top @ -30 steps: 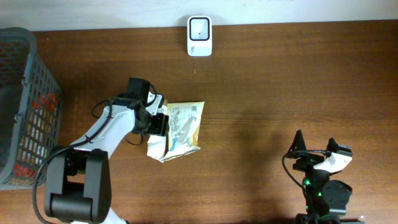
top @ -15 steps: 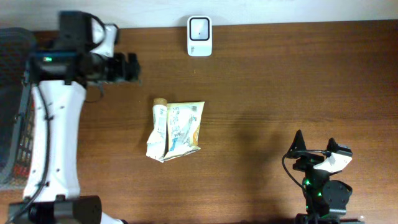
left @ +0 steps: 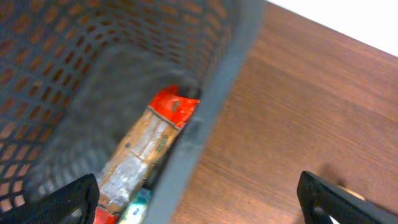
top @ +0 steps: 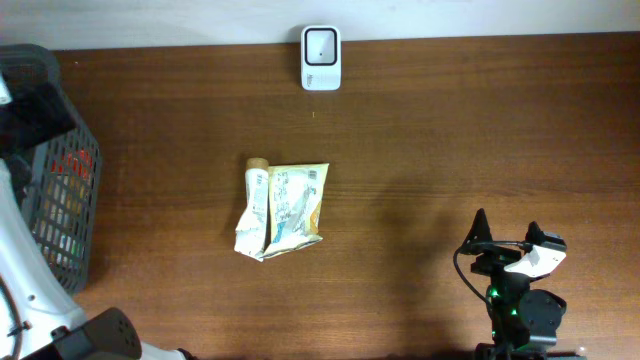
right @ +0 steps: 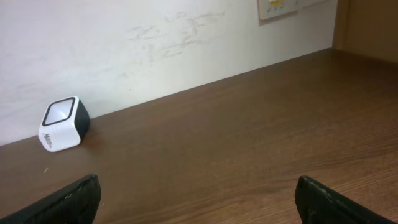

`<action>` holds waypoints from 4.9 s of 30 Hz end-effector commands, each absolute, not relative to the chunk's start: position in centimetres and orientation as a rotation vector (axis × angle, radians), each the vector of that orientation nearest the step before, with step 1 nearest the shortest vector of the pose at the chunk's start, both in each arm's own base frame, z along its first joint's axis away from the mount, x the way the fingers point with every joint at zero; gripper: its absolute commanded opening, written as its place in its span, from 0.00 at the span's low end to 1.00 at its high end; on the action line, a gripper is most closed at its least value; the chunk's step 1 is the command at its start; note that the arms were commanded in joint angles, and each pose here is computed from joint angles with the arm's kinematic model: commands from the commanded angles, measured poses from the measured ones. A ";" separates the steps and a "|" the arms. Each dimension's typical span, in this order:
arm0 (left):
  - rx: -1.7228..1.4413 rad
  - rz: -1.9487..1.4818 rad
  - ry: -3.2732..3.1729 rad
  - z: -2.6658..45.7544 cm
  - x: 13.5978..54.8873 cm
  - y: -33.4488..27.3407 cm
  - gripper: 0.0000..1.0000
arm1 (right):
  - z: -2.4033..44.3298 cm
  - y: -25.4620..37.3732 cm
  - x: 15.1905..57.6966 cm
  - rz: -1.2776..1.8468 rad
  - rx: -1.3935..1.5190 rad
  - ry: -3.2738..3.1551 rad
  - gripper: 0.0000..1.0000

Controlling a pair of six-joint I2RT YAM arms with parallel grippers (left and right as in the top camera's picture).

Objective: Scan the item barcode
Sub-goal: 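Reach the left gripper into the basket toward the red-topped pasta bag, then lift the red-topped pasta bag out and lay it beside the tube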

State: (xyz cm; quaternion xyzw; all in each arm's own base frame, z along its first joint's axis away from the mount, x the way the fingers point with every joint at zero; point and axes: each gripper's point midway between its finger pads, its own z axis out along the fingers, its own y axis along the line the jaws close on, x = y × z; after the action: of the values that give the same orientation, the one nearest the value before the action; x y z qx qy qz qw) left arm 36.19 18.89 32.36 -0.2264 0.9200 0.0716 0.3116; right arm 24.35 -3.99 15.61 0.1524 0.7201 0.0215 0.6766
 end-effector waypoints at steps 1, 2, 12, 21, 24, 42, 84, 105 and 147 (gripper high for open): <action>-0.551 0.137 2.393 33.6 36.5 17.9 0.99 | 15.3 -3.9 24.3 0.053 0.349 1.626 0.99; -0.526 0.143 2.400 33.6 36.6 17.8 0.99 | 15.3 -3.9 24.3 0.053 0.348 1.626 0.98; -0.528 0.200 2.348 34.0 37.3 20.5 1.00 | 15.3 -3.9 24.3 0.053 0.349 1.626 0.99; -0.535 0.194 2.461 29.4 39.0 21.8 0.99 | 15.3 -3.9 24.3 0.053 0.349 1.626 0.99; -0.524 0.167 2.454 29.7 39.3 21.5 0.99 | 15.3 -3.9 24.3 0.053 0.349 1.626 0.99; -0.623 -0.073 2.712 20.3 37.5 26.0 0.98 | 15.3 -3.9 24.3 0.053 0.349 1.626 0.99; -0.369 -0.483 2.843 8.8 39.1 28.1 0.00 | 15.3 -3.9 24.3 0.053 0.348 1.626 0.99; -0.259 -0.342 2.377 33.1 38.6 22.7 0.00 | 15.3 -3.9 24.3 0.053 0.348 1.626 0.99; 0.173 -0.382 2.796 23.8 42.6 -7.4 0.00 | 15.3 -3.9 24.3 0.053 0.348 1.626 0.99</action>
State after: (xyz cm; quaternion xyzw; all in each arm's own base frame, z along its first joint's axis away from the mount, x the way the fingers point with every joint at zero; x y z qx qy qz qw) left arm 43.00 -6.29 25.66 0.0804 0.9737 -0.1224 0.1748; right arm 24.35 -3.99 15.61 0.1523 0.7201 0.0214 0.6766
